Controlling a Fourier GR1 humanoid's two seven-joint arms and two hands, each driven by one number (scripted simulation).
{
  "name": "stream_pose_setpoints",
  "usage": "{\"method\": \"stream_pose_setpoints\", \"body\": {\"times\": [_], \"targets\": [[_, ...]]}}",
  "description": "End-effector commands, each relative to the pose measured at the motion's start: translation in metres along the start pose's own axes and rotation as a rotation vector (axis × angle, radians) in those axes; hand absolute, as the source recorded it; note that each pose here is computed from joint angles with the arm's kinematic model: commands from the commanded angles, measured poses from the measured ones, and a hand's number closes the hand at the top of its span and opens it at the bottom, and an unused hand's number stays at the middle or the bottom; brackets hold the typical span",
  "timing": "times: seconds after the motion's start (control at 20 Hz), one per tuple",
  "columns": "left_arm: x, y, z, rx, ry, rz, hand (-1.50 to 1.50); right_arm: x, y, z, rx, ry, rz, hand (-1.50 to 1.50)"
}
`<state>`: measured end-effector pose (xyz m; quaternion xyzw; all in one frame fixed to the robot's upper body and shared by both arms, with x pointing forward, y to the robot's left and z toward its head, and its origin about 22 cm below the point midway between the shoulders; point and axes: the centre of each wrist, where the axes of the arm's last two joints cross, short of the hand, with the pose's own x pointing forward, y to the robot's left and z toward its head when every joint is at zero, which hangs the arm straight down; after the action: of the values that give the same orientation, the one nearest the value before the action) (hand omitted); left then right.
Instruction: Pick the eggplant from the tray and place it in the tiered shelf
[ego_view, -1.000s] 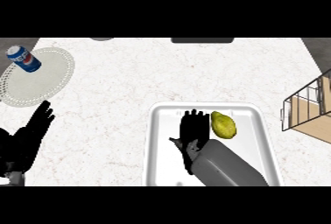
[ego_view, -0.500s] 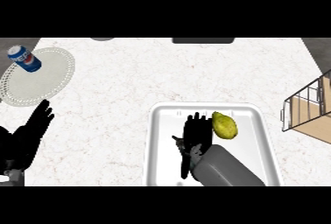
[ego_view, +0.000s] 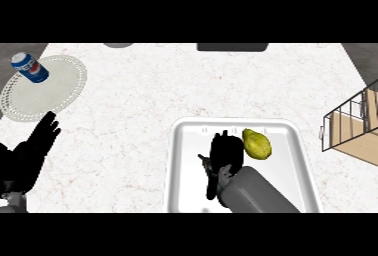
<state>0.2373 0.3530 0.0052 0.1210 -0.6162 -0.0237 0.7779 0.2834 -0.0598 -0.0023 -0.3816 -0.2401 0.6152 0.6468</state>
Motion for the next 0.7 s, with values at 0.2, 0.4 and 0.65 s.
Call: {"method": "stream_pose_setpoints", "body": {"times": [0.2,0.4,0.65], "targets": [[-0.013,-0.015,0.019,-0.015,0.012,0.012,0.0,0.001,0.022,0.0,-0.039,0.079,0.091,1.5],[0.011,-0.001,0.005,0.01,0.002,0.007,0.0,0.006,0.0,0.014,-0.138,0.041,0.084,1.5],[-0.006,0.009,0.016,0.038,0.008,0.0,0.0,-0.058,-0.012,0.047,-0.296,-0.063,-0.041,1.5]]}}
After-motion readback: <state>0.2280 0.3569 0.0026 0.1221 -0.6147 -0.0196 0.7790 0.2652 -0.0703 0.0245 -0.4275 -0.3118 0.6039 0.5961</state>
